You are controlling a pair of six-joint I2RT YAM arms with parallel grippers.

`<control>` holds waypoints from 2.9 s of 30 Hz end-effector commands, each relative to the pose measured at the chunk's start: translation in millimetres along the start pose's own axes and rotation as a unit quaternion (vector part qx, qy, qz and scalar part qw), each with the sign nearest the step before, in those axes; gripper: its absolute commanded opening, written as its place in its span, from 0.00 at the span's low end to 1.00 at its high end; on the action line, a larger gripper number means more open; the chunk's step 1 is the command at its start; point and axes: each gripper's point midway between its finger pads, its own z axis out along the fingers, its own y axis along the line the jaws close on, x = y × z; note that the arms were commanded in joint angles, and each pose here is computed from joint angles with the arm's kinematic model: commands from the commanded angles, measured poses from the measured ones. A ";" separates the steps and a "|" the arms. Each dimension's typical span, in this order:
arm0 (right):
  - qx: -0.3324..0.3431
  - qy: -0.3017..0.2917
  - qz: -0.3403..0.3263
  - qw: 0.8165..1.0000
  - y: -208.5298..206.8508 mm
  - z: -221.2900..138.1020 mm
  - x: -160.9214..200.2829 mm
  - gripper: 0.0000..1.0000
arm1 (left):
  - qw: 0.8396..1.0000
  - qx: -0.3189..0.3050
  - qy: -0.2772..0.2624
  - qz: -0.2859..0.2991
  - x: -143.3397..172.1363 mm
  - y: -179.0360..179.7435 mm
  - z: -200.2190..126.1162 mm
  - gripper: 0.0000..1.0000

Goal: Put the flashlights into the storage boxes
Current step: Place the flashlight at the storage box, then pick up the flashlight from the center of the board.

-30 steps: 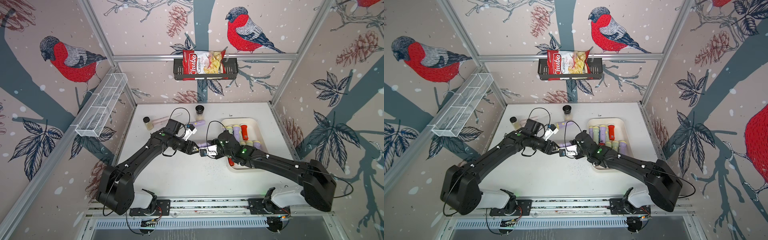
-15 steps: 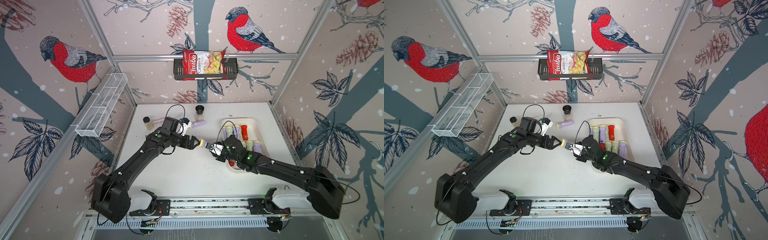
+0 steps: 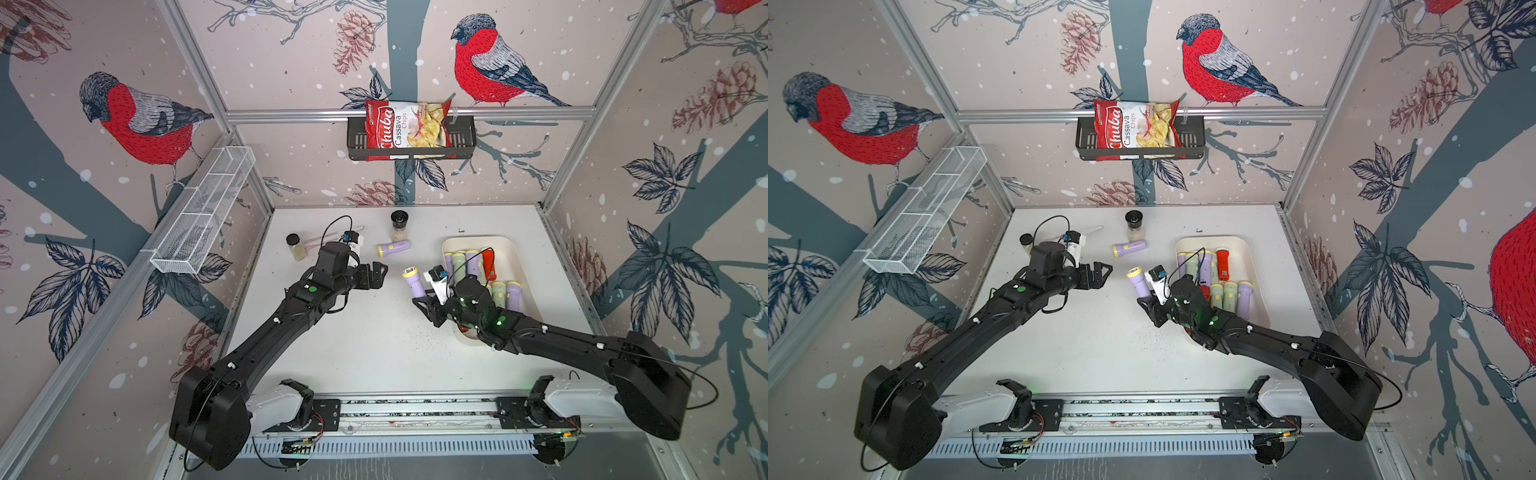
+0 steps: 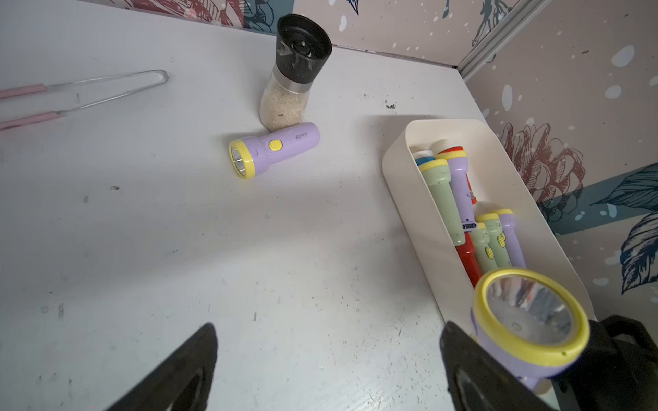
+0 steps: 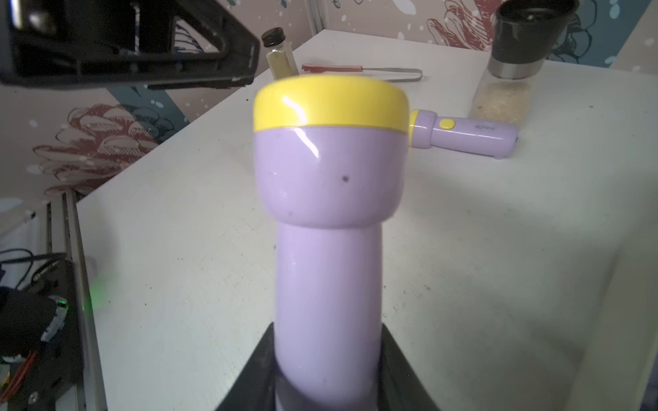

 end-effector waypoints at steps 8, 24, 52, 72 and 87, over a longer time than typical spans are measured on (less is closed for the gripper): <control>0.027 0.004 0.137 0.990 -56.5 -14.3 -18.5 0.29 | 1.000 0.013 -0.024 0.000 -11.4 -4.5 23.4 0.96; 0.184 0.085 0.282 0.938 -234.4 -63.9 8.1 0.32 | 0.999 0.020 -0.015 0.025 -21.3 -16.1 45.5 0.96; 0.314 0.125 0.286 0.896 -308.4 -82.0 18.1 0.40 | 0.999 0.007 -0.006 0.032 -17.7 -10.7 50.1 0.96; 0.328 0.087 0.236 0.910 -284.1 -101.8 -15.3 0.53 | 0.998 0.029 0.053 0.015 10.2 -8.5 87.7 0.96; 0.347 0.135 0.253 0.893 -309.0 -85.0 21.6 0.49 | 0.997 0.029 0.063 0.013 6.8 -9.5 104.5 0.96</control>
